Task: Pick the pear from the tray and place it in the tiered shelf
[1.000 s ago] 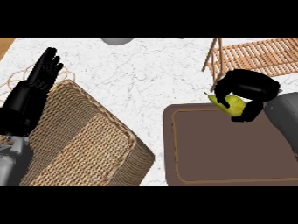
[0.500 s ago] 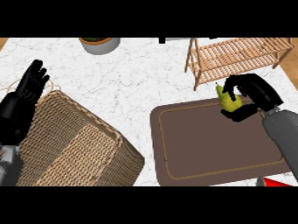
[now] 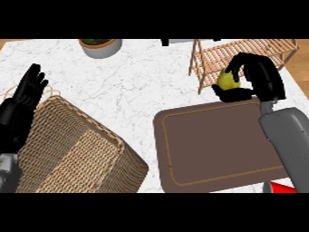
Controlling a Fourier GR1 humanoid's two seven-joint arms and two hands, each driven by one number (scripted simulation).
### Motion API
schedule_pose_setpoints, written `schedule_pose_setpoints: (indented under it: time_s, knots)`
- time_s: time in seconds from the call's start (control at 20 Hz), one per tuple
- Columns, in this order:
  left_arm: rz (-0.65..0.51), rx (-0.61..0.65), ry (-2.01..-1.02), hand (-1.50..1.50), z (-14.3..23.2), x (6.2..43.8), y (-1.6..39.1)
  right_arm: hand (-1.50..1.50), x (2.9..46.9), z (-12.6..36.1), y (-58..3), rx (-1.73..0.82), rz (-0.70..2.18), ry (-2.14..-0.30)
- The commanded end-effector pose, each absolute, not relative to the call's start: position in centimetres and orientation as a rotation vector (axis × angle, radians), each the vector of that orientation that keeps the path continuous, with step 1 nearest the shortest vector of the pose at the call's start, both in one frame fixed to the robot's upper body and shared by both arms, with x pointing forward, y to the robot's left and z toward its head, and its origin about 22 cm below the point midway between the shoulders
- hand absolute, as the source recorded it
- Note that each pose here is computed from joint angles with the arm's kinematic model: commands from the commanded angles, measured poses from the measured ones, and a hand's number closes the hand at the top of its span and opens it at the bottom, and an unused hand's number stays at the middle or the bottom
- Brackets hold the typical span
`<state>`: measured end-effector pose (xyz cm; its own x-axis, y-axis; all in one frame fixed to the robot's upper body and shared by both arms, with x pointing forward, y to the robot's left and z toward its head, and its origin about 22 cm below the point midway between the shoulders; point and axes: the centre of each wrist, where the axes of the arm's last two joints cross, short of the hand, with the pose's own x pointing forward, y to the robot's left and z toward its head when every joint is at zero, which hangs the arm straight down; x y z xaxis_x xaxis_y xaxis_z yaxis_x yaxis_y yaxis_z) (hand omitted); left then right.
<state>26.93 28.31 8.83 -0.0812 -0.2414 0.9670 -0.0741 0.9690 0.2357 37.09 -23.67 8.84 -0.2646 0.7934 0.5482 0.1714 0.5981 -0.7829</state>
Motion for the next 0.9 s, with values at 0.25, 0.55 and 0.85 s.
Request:
schedule_pose_setpoints:
  time_s: [0.25, 0.55, 0.85]
  knots:
    - [-0.123, 0.181, -1.542, 0.00, 6.8, 25.6, 28.8, 1.50, 34.8, 19.2, -18.9, -0.907, 0.512, -1.778]
    - [-0.159, 0.126, -1.554, 0.00, 5.8, 25.4, 27.9, 1.50, 32.0, 23.5, -17.0, -0.891, 0.427, -1.767]
    - [-0.188, 0.098, -1.585, 0.00, 7.2, 26.9, 27.1, 1.50, 32.0, 26.1, -15.8, -0.367, -0.030, -1.870]
